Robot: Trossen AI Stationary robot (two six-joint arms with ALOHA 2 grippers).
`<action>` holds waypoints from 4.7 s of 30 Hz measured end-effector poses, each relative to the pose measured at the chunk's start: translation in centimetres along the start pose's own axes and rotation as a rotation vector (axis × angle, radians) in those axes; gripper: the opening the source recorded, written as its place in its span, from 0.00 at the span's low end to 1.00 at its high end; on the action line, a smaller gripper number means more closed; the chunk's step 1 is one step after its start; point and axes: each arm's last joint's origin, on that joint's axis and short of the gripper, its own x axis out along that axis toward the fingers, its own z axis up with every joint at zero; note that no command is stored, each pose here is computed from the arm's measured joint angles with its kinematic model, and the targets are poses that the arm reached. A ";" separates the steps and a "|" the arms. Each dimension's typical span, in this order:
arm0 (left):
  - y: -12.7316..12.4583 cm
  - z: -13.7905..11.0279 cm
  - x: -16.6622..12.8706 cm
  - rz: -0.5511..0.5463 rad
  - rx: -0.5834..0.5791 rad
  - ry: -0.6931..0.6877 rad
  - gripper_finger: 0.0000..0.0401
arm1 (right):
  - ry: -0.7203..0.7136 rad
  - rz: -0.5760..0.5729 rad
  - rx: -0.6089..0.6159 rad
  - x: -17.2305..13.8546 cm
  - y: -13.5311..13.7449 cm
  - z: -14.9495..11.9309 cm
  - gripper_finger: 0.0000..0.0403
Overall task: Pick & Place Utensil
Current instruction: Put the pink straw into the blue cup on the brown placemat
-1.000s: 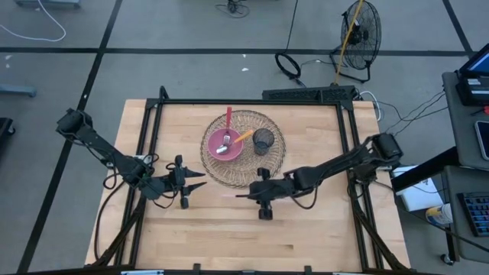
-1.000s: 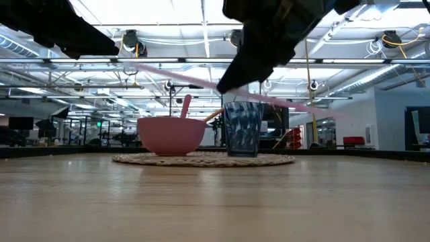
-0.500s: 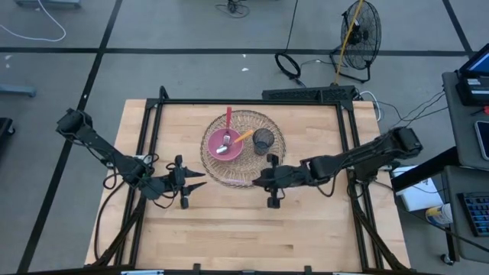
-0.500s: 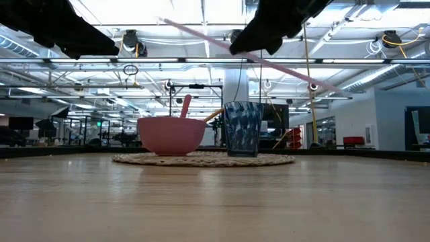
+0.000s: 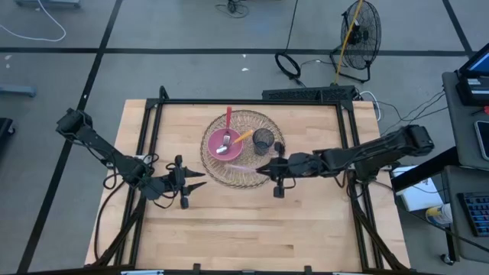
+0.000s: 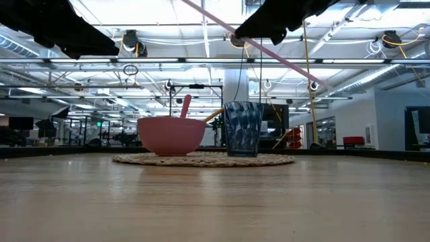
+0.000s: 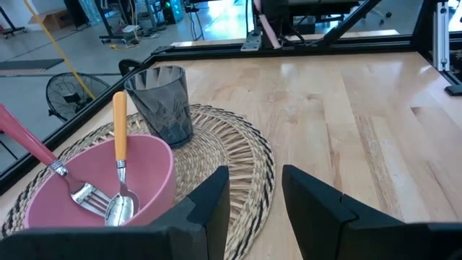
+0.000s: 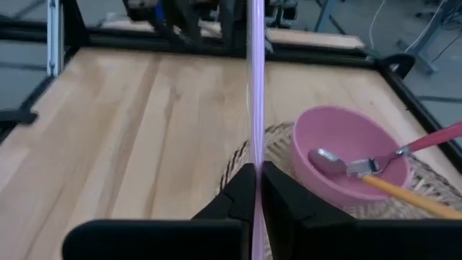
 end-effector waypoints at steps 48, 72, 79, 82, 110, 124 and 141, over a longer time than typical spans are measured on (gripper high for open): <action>0.0 0.1 0.0 -0.001 0.012 -0.011 0.33 | -0.519 -0.162 -0.114 -2.1 -7.1 0.9 0.02; 0.0 0.2 0.0 -0.002 0.007 -0.015 0.33 | -0.681 -0.194 -0.136 -2.3 -10.8 -1.6 0.02; 0.0 0.2 0.0 -0.002 0.012 -0.016 0.33 | -0.827 -0.235 -0.141 -2.8 -11.2 -5.4 0.03; 0.0 0.2 0.1 0.003 0.013 -0.016 0.33 | -0.875 -0.247 -0.129 -2.8 -11.4 -6.2 0.02; 0.3 0.3 0.3 0.021 0.002 -0.014 0.33 | -0.848 -0.235 -0.112 -1.4 -12.4 -6.2 0.03; 0.3 0.5 0.3 0.017 -0.013 -0.034 0.33 | -0.792 -0.200 -0.088 1.2 -13.6 -5.0 0.03; 0.3 0.3 0.3 0.019 0.009 -0.012 0.33 | -0.754 -0.220 -0.001 3.0 -15.1 -7.8 0.03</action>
